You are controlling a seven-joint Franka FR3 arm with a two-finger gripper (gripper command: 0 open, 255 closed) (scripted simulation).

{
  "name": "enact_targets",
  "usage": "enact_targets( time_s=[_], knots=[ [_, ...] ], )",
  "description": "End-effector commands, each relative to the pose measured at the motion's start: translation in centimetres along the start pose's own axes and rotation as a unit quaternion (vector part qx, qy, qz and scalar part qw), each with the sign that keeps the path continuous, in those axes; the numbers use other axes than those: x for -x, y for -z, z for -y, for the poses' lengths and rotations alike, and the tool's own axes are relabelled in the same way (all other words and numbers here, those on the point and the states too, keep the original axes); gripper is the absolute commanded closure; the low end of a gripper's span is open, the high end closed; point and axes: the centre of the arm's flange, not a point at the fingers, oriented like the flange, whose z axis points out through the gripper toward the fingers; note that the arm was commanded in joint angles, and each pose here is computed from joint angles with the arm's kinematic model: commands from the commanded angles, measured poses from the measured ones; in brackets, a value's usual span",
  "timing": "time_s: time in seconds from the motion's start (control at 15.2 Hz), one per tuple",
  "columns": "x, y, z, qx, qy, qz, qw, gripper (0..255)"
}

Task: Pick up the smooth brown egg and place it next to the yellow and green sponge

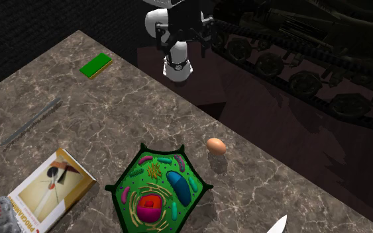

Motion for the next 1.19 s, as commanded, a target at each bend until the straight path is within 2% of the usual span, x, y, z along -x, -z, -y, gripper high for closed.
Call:
enact_targets(
  time_s=[0.0,0.53,1.12],
  knots=[
    [0.0,0.0,0.0,0.000,0.000,0.000,1.0000,0],
    [-6.7,-8.1,-0.2,-0.037,0.062,-0.001,0.9974,0],
    [-14.2,-17.2,1.3,-0.078,0.131,-0.002,0.9883,0]
  ],
)
